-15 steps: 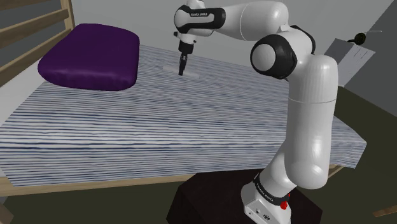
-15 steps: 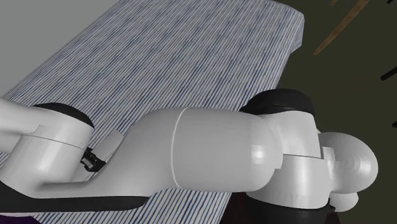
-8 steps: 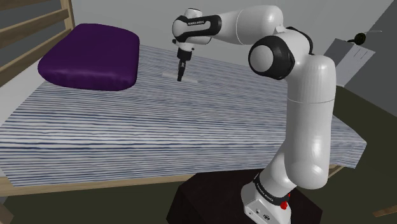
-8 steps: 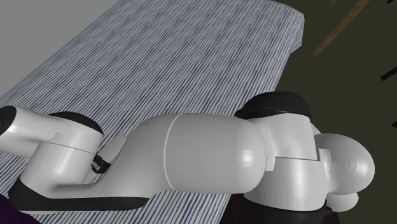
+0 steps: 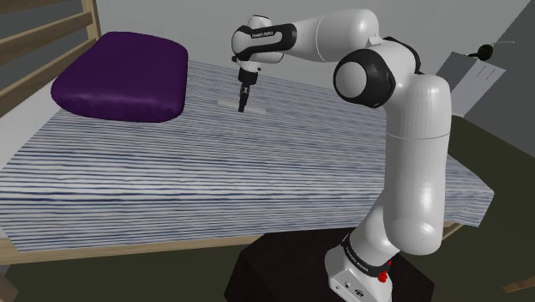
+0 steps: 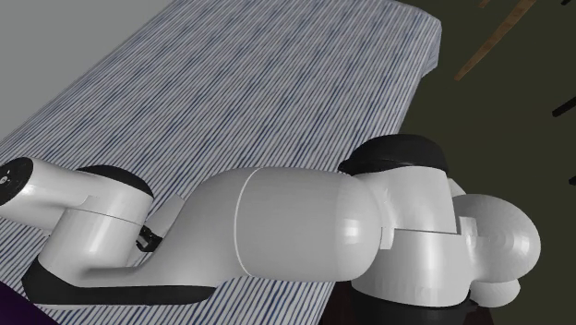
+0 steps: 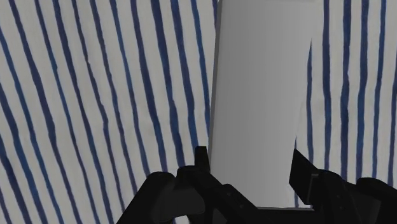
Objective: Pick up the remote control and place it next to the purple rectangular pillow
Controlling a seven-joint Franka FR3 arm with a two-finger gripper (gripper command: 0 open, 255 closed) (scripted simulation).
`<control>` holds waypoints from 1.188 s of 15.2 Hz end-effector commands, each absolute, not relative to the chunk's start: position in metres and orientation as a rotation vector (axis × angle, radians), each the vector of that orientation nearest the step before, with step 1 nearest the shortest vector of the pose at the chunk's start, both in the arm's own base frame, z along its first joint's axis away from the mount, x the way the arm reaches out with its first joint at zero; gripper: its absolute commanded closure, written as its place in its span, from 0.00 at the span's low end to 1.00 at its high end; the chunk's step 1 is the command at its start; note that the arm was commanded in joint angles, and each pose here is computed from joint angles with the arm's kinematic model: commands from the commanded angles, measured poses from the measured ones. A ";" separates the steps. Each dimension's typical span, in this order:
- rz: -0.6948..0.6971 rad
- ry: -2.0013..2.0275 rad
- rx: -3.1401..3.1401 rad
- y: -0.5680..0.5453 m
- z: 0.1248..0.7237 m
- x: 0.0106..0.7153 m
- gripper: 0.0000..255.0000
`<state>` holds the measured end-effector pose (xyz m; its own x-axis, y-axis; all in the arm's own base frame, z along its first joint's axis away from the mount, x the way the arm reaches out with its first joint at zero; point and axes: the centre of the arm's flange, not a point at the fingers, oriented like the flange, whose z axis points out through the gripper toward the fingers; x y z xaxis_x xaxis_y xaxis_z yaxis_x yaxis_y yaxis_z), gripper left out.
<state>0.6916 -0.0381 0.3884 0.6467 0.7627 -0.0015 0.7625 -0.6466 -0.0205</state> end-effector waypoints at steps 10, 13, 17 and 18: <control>0.015 -1.313 -2.835 -0.039 0.439 0.692 0.00; 0.015 -1.313 -2.835 -0.039 0.439 0.692 0.00; 0.015 -1.313 -2.835 -0.039 0.439 0.692 0.00; 0.015 -1.313 -2.835 -0.039 0.439 0.692 0.00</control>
<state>0.6925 -0.0387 0.4386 0.6467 0.7627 -0.0011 0.7625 -0.6466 -0.0200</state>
